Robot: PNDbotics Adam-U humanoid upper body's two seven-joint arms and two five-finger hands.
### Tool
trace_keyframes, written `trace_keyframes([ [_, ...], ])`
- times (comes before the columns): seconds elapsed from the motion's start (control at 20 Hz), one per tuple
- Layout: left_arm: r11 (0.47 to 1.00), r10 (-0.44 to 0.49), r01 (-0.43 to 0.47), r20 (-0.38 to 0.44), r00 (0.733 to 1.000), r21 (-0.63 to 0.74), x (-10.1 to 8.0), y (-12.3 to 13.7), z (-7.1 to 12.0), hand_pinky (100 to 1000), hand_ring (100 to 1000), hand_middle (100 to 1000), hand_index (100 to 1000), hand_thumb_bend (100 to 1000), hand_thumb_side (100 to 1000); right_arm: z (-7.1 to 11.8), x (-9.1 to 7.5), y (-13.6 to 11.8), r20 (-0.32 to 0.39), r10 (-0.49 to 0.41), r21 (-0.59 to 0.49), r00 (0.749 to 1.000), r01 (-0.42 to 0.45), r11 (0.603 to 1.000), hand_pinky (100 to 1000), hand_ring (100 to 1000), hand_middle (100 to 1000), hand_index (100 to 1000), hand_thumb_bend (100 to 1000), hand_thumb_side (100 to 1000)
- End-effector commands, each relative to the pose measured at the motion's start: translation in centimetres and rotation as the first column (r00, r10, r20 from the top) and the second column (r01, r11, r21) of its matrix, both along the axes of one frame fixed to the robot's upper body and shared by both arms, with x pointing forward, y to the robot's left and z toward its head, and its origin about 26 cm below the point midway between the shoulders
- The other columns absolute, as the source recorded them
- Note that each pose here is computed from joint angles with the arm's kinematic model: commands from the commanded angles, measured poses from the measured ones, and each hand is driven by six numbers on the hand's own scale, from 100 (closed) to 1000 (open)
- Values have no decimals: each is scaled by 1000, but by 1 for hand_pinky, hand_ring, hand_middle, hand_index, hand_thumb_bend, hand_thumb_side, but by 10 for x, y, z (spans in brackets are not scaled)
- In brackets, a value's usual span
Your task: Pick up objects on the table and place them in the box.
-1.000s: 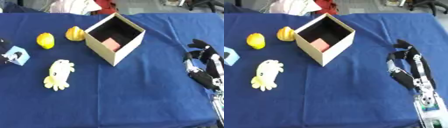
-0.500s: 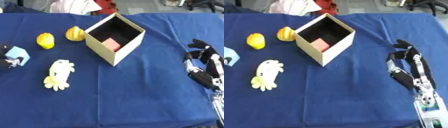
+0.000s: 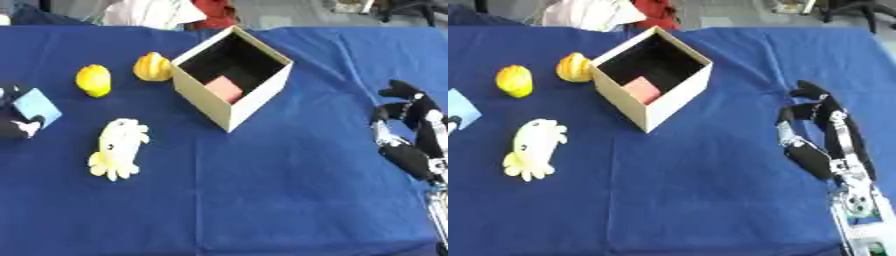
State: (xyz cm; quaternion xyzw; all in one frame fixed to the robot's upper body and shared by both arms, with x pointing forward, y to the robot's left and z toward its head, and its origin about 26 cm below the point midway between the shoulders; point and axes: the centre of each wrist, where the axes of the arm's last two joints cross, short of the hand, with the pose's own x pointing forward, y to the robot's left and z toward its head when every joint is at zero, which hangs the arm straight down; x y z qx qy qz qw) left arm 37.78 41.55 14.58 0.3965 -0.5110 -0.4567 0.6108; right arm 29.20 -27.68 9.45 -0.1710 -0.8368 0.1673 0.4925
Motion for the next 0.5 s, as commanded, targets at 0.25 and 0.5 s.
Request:
trace_keyframes([
  [0.25,998,-64,60,138,988,35,-4,-7,44,793,574,565,803,123,147,7,0,-3,18,1,-14,1000,0,1000,697,669,753,889,100,321],
  [0.5,979,-201,189,228,953,73,-2,-40,88,784,565,557,801,139,157,6,0,-2,14,8,-14,1000,-8,1000,696,669,753,889,100,322],
])
